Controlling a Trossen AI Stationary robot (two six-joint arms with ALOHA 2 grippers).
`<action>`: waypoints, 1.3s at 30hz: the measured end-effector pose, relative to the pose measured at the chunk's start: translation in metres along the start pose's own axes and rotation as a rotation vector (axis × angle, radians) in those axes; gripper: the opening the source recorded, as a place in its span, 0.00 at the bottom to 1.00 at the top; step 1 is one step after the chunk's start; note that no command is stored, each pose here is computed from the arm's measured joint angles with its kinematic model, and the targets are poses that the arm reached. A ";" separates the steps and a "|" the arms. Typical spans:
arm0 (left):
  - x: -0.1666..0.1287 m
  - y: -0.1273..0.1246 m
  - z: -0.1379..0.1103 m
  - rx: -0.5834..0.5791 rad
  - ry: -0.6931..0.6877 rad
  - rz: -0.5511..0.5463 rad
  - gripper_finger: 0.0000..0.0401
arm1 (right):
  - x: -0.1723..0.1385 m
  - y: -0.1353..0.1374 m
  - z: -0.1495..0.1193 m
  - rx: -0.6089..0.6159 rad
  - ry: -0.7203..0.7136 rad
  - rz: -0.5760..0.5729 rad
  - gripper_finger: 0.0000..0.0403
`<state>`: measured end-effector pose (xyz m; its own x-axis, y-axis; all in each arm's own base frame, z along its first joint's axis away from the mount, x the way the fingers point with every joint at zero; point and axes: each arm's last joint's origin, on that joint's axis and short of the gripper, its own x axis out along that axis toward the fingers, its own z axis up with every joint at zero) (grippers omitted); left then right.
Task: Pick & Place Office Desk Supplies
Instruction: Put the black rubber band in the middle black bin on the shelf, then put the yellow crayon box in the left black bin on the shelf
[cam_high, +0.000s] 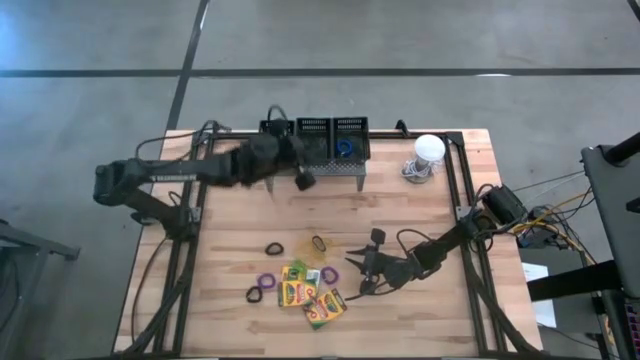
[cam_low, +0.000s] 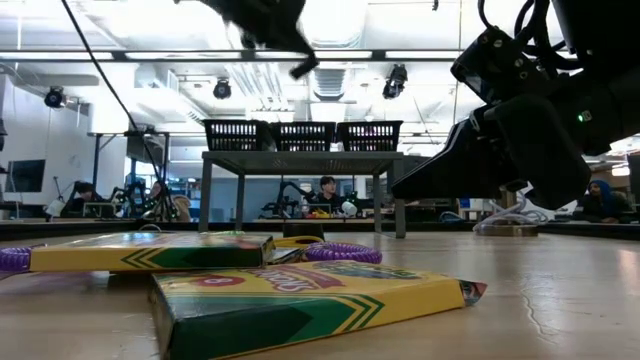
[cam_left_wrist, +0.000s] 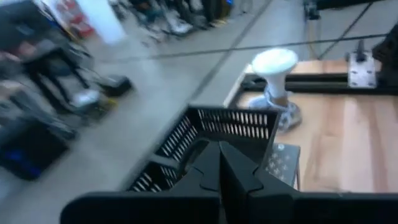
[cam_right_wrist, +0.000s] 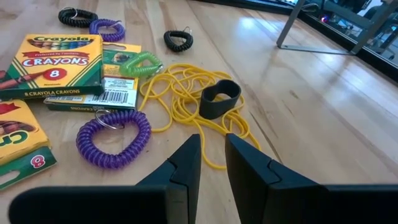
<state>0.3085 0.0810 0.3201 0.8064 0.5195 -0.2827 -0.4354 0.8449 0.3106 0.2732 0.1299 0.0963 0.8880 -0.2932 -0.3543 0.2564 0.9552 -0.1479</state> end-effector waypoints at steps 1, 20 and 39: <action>0.005 0.009 -0.006 -0.029 0.007 -0.032 0.00 | 0.000 0.000 0.000 0.002 0.001 0.000 0.18; 0.019 0.034 -0.060 -0.180 0.072 -0.114 0.06 | 0.000 0.000 -0.001 0.010 0.005 -0.001 0.16; -0.023 0.006 -0.032 -0.103 0.136 -0.256 0.31 | 0.000 -0.001 -0.001 0.010 0.004 -0.002 0.16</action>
<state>0.2741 0.0783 0.2991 0.8371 0.2944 -0.4610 -0.2691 0.9554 0.1216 0.2724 0.1293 0.0953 0.8858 -0.2950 -0.3581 0.2618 0.9551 -0.1389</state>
